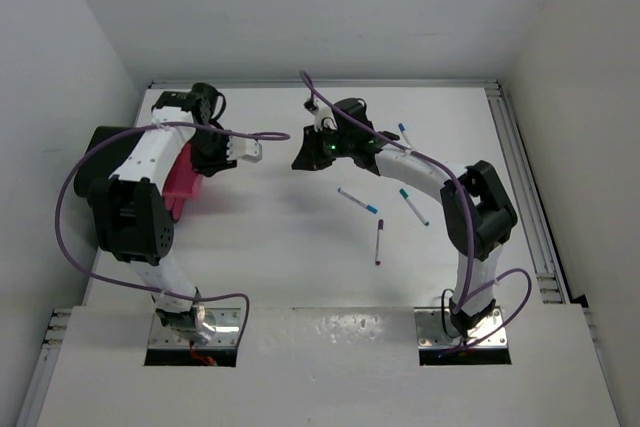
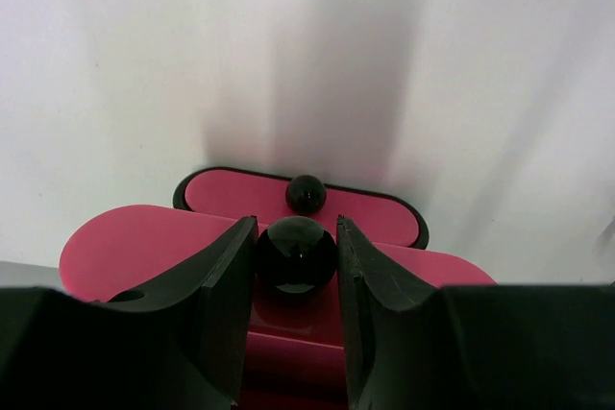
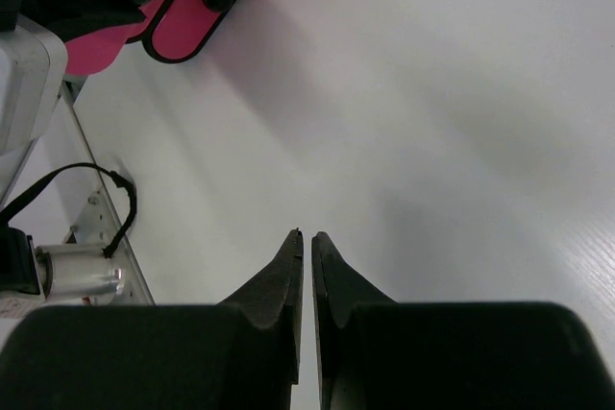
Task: Sort the stationery into containers
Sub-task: Open the drawer in the storage box.
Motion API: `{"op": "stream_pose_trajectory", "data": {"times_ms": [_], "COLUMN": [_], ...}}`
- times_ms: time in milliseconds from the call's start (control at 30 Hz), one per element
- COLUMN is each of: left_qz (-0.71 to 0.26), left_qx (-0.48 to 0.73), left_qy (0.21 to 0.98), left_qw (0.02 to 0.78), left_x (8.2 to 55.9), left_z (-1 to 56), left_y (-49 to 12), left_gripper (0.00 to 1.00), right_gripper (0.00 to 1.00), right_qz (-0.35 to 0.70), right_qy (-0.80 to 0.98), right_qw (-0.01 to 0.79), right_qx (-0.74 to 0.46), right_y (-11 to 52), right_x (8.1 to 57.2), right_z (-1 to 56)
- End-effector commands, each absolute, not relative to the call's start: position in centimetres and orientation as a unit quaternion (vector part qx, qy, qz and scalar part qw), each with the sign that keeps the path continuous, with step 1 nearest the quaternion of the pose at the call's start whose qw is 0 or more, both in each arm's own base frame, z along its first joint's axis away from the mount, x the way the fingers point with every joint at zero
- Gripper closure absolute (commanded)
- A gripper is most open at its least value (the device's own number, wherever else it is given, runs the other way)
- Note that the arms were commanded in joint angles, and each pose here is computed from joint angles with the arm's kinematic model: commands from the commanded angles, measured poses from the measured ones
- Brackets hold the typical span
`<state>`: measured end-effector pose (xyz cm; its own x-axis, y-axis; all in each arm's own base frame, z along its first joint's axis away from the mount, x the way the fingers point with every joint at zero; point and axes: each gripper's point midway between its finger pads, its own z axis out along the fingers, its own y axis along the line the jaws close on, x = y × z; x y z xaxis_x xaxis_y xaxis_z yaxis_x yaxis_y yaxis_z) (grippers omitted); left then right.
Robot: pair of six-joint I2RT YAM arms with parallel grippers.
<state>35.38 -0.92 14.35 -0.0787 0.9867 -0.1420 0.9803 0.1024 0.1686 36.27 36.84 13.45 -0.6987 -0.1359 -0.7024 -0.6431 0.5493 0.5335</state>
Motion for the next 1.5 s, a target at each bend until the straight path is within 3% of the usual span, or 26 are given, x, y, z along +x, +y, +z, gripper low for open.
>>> {"op": "stream_pose_trajectory", "data": {"times_ms": [0, 300, 367, 533, 667, 700, 867, 900, 1167, 1267, 1467], "left_qz": [0.018, 0.022, 0.021, 0.020, 0.028, 0.029, 0.035, 0.031, -0.030, -0.050, -0.081], "left_qx": [0.683, 0.689, 0.687, 0.684, 0.676, 0.669, 0.656, 0.650, 0.540, 0.494, 0.430], "left_qy": [0.713, 0.706, 0.708, 0.710, 0.711, 0.714, 0.708, 0.708, 0.681, 0.682, 0.717], "left_qw": [0.158, 0.165, 0.163, 0.167, 0.192, 0.203, 0.260, 0.274, 0.494, 0.537, 0.543], "left_x": [37.3, 37.5, 37.5, 37.4, 37.9, 38.1, 39.3, 39.4, 39.8, 39.0, 36.7], "left_z": [15.7, 14.9, 14.8, 14.7, 15.8, 16.3, 19.9, 20.6, 34.7, 37.6, 37.8], "left_y": [-2.9, -4.1, -4.1, -4.2, -4.5, -4.9, -6.4, -6.9, -11.4, -12.1, -11.7], "left_gripper": [0.96, 0.90, 0.84, 0.54, 0.43, 0.19, 0.11, 0.02, 0.00, 0.00, 0.00], "right_gripper": [0.94, 0.94, 0.93, 0.80, 0.70, 0.68, 0.59, 0.59, 0.59, 0.62, 0.74], "right_qz": [0.422, 0.421, 0.420, 0.419, 0.418, 0.417, 0.408, 0.405, 0.321, 0.278, 0.184], "right_qy": [0.808, 0.810, 0.811, 0.812, 0.811, 0.812, 0.813, 0.813, 0.820, 0.831, 0.872], "right_qw": [0.331, 0.329, 0.329, 0.329, 0.332, 0.333, 0.339, 0.341, 0.385, 0.379, 0.313], "right_qx": [-0.243, -0.241, -0.240, -0.238, -0.239, -0.238, -0.242, -0.243, -0.276, -0.298, -0.328], "right_y": [37.2, 36.8, 36.7, 36.5, 36.5, 36.4, 35.8, 35.7, 31.3, 29.0, 23.4], "right_x": [37.1, 37.0, 37.0, 37.0, 36.9, 36.9, 36.6, 36.6, 38.4, 38.1, 35.2], "right_z": [15.5, 15.3, 15.3, 15.2, 15.6, 15.6, 16.1, 16.2, 16.9, 15.9, 10.8]}}
